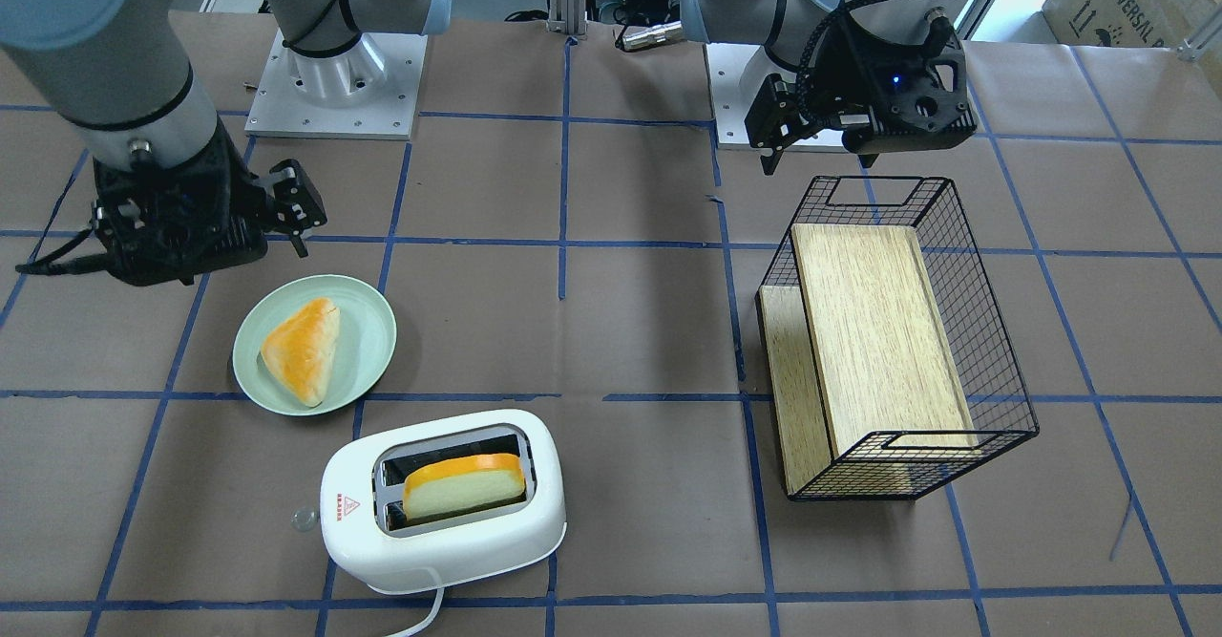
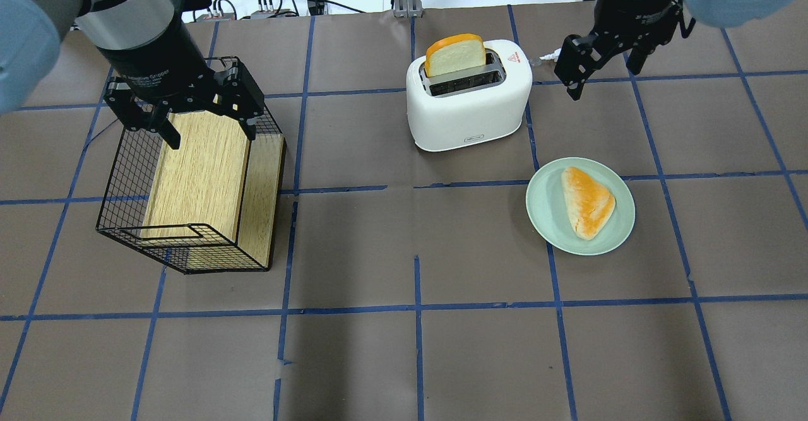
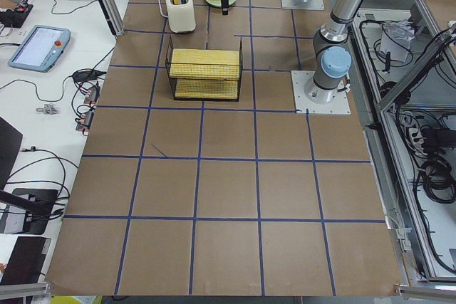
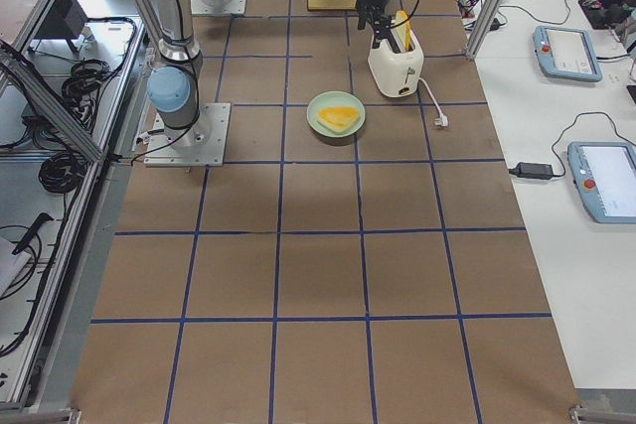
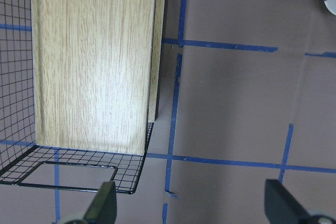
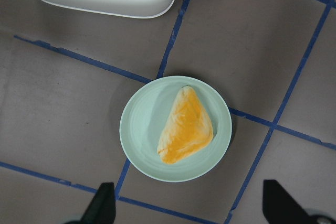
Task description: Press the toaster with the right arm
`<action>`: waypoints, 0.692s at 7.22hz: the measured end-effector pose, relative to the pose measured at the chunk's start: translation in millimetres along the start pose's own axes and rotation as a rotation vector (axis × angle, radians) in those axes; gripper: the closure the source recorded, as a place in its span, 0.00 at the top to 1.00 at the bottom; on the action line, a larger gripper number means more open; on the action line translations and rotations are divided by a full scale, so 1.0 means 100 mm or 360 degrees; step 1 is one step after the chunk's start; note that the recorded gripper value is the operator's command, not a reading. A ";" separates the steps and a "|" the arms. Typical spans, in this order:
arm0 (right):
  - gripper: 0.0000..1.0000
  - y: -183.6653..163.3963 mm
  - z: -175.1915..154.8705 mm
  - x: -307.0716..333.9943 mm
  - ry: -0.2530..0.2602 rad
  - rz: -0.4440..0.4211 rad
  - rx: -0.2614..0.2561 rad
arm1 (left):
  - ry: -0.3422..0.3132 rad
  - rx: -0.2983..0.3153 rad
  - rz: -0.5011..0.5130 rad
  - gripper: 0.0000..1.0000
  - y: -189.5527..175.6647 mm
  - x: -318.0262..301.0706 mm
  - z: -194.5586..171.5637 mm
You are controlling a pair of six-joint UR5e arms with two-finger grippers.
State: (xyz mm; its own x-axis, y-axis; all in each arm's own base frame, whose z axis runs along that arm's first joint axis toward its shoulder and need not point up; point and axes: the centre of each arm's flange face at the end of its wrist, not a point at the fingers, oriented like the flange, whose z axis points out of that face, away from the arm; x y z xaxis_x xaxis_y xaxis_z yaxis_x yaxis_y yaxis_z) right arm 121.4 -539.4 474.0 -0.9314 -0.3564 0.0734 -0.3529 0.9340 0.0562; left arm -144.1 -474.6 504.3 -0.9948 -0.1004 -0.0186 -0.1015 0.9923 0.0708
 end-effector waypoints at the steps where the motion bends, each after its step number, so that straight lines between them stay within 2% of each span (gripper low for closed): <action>1: 1.00 0.22 -0.14 -0.08 0.0015 0.0006 0.0042 | 0.0000 0.0001 0.0000 1.00 0.00 0.00 0.00; 2: 1.00 0.35 -0.27 -0.12 0.0032 0.0009 0.0087 | 0.0000 0.0001 0.0000 1.00 0.00 0.00 0.00; 4: 1.00 0.40 -0.45 -0.14 0.0046 0.0011 0.0149 | 0.0000 0.0003 0.0000 1.00 0.00 0.00 -0.01; 5: 1.00 0.38 -0.50 -0.17 0.0006 0.0009 0.0183 | 0.0000 0.0003 0.0000 1.00 0.00 0.00 -0.01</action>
State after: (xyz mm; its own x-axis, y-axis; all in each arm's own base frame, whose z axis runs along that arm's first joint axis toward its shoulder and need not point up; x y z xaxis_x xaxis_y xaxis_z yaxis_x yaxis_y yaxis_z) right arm 127.9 -498.7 524.3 -0.9332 -0.3508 0.0775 -0.3556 0.9328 -0.0591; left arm -144.1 -474.8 505.1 -0.9948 -0.1005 -0.0184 -0.1015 0.9924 0.0690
